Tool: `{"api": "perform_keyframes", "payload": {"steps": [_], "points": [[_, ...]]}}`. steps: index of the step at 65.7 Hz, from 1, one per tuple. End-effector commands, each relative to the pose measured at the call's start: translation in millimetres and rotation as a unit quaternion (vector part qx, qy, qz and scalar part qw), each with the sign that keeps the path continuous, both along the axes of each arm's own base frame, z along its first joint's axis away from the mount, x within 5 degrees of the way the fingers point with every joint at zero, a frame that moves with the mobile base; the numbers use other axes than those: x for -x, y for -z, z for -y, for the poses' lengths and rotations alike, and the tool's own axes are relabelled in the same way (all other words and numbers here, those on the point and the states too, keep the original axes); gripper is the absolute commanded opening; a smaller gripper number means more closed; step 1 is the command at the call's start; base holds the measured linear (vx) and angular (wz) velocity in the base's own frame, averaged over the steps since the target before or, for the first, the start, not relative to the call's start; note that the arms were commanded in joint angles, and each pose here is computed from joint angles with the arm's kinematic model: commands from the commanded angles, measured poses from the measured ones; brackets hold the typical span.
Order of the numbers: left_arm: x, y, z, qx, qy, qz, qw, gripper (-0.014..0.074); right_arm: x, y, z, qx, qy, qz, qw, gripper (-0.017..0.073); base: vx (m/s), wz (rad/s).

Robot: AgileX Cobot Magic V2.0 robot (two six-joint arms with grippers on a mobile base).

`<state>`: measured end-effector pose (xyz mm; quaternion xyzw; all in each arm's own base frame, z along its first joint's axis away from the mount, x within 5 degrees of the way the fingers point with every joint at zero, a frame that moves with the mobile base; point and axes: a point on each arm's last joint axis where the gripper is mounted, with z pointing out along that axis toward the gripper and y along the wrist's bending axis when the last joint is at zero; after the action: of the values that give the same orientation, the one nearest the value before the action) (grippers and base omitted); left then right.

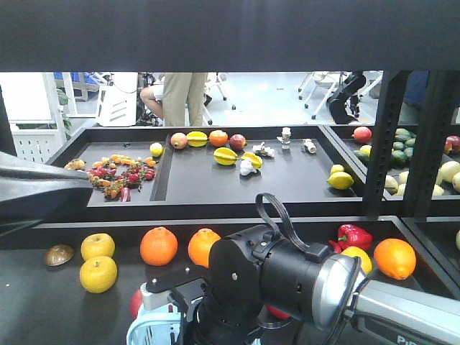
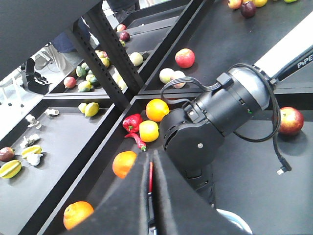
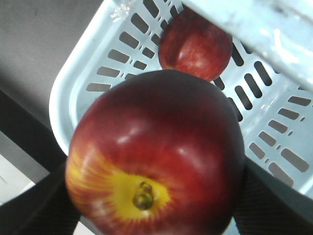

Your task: Pick three apples into basket with both arms

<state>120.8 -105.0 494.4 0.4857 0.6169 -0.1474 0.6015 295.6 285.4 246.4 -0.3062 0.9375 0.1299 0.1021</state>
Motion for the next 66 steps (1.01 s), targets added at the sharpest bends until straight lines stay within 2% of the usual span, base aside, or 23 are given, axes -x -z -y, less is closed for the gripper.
{"api": "perform_keyframes", "payload": {"steps": [1,11,25,36,48,55,61,66], "points": [[4,-15,-1.9,0.042,-0.005,0.024,0.999,-0.0008,1,-31,1,-0.042,0.007,0.039,0.998,0.0526,0.00,0.00],[4,-15,-1.9,0.042,-0.005,0.024,0.999,-0.0008,1,-31,1,-0.042,0.008,0.038,0.998,0.0580,0.00,0.00],[4,-15,-1.9,0.042,-0.005,0.024,0.999,-0.0008,1,-31,1,-0.043,0.011,0.038,0.998,0.0583,0.00,0.00],[4,-15,-1.9,0.042,-0.005,0.024,0.999,-0.0008,1,-31,1,-0.043,0.032,0.032,0.998,0.0606,0.00,0.00],[4,-15,-1.9,0.042,-0.005,0.024,0.999,-0.0008,2,-33,0,-0.054,0.039,0.024,0.997,0.0609,0.00,0.00],[4,-15,-1.9,0.042,-0.005,0.024,0.999,-0.0008,10,-38,5,-0.042,0.042,-0.008,0.998,0.0549,0.00,0.00],[4,-15,-1.9,0.042,-0.005,0.024,0.999,-0.0008,21,-51,10,-0.030,0.030,-0.005,0.999,0.0439,0.00,0.00],[4,-15,-1.9,0.042,-0.005,0.024,0.999,-0.0008,27,-66,15,-0.040,0.029,0.005,0.999,0.0330,0.00,0.00]]}}
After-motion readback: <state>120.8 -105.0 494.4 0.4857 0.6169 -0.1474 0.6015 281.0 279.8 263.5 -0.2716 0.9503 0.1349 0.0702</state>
